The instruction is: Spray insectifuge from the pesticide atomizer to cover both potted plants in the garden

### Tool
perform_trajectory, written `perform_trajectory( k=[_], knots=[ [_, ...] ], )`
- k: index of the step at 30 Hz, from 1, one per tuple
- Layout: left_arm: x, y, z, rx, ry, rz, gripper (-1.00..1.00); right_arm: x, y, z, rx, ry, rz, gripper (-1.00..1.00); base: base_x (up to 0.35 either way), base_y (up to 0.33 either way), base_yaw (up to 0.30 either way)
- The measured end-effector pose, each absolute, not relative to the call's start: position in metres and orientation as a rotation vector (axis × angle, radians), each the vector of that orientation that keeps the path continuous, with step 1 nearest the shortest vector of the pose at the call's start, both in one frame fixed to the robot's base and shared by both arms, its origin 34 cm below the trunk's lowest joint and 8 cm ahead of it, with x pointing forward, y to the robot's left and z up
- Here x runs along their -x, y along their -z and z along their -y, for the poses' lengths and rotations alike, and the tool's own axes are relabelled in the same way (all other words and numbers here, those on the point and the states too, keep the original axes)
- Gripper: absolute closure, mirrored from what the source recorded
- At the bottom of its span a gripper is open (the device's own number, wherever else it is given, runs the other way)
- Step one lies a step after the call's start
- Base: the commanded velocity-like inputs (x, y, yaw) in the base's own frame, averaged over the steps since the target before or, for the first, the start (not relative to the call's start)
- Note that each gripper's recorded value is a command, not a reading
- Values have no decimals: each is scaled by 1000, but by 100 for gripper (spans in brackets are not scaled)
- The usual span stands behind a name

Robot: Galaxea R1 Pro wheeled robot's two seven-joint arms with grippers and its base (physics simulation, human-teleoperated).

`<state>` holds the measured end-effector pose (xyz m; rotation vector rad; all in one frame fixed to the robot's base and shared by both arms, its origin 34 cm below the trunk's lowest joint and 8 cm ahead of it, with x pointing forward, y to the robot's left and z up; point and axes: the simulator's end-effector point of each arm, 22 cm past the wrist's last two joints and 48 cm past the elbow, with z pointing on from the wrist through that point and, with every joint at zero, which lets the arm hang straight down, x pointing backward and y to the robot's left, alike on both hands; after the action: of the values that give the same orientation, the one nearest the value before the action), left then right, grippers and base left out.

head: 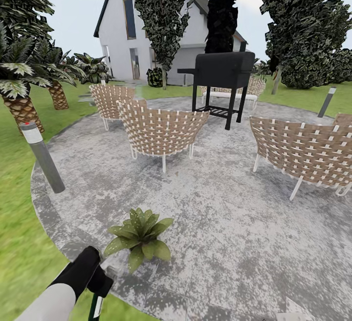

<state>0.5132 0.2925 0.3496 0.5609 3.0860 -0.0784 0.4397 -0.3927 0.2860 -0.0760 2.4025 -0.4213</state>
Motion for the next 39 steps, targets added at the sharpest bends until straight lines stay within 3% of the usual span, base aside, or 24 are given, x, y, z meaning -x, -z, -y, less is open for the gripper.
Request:
perform_trajectory(
  k=[10,16,39],
  knots=[
    [-511,-349,-291,-564,103,-3090,100,-440,-286,391,71,418,-2402,-100,-11,0,0],
    [-512,-350,-291,-565,98,-3087,100,-440,-286,391,72,417,-2402,-100,-257,-47,-121],
    [-512,-350,-292,-556,95,-3087,100,-440,-285,386,72,410,-2403,-100,-40,-270,11]
  ],
)
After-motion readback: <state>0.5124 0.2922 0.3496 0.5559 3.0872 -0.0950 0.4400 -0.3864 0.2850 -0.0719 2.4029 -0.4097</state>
